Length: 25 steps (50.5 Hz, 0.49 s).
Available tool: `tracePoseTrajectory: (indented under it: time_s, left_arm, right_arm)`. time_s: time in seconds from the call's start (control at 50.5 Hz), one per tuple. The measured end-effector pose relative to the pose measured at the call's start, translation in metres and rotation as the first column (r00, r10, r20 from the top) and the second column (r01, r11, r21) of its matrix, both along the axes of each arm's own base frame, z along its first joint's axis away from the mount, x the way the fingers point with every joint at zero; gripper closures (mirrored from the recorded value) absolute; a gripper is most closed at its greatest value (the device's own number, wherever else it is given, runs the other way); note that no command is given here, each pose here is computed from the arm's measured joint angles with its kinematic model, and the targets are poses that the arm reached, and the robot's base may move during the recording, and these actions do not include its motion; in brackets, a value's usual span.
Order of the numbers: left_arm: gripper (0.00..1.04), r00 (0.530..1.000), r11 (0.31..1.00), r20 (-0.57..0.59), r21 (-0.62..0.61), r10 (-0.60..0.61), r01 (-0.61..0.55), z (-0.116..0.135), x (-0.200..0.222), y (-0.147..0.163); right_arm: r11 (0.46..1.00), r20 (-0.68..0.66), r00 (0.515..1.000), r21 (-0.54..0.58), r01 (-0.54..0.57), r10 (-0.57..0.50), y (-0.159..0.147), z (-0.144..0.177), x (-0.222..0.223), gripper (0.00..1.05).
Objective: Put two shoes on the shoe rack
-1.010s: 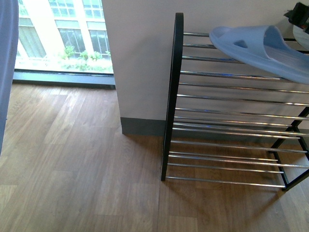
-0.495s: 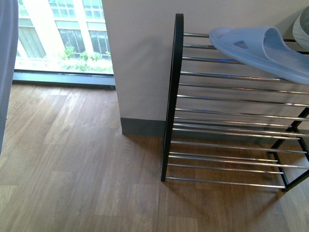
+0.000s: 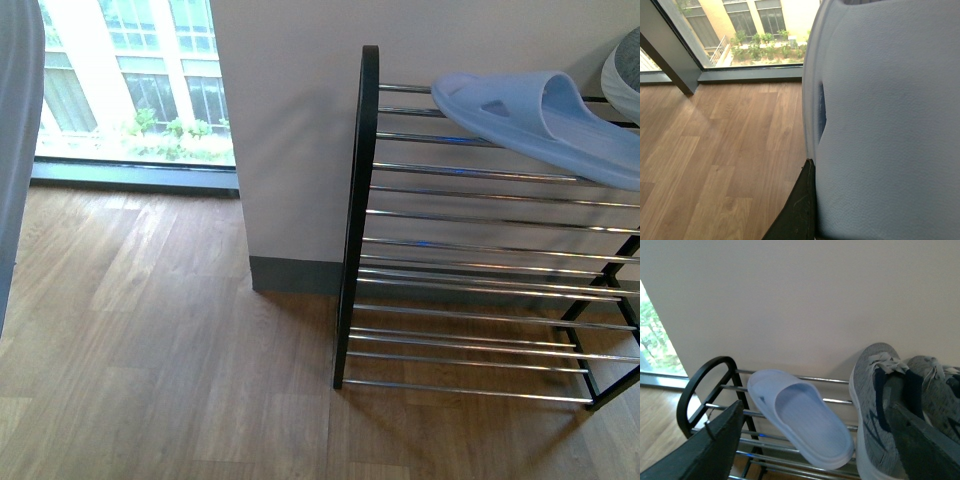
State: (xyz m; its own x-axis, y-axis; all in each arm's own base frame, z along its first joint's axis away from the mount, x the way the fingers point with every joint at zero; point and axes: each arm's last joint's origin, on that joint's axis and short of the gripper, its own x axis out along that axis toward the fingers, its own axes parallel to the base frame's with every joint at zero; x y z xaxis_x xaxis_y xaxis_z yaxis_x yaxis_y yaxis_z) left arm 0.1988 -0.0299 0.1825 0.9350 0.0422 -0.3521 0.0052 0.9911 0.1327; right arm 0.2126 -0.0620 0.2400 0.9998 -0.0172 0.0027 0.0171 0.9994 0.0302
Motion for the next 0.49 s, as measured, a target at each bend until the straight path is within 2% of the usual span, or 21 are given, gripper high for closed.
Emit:
tracePoseTrajectory:
  time_s: [0.099, 0.178, 0.257, 0.436, 0.495]
  left_arm:
    - [1.03, 1.0, 1.0, 0.0, 0.0, 0.0, 0.0, 0.0, 0.0, 0.0]
    - [1.03, 1.0, 1.0, 0.0, 0.0, 0.0, 0.0, 0.0, 0.0, 0.0]
    - [1.03, 1.0, 1.0, 0.0, 0.0, 0.0, 0.0, 0.0, 0.0, 0.0]
    - [1.03, 1.0, 1.0, 0.0, 0.0, 0.0, 0.0, 0.0, 0.0, 0.0]
    - [1.03, 1.0, 1.0, 0.0, 0.0, 0.0, 0.0, 0.0, 0.0, 0.0]
  right_arm:
    - [1.0, -0.006, 1.0, -0.012, -0.005, 0.005, 0.012, -0.011, -0.012, 0.4]
    - [1.0, -0.013, 1.0, -0.018, -0.01, 0.01, 0.023, -0.023, -0.024, 0.57]
    - [1.0, -0.016, 1.0, -0.02, -0.009, 0.008, 0.027, -0.029, -0.03, 0.67]
    - [1.0, -0.01, 1.0, -0.023, -0.01, 0.009, 0.041, -0.043, -0.048, 1.03]
    - [1.0, -0.011, 1.0, -0.026, -0.012, 0.012, 0.043, -0.046, -0.052, 1.03]
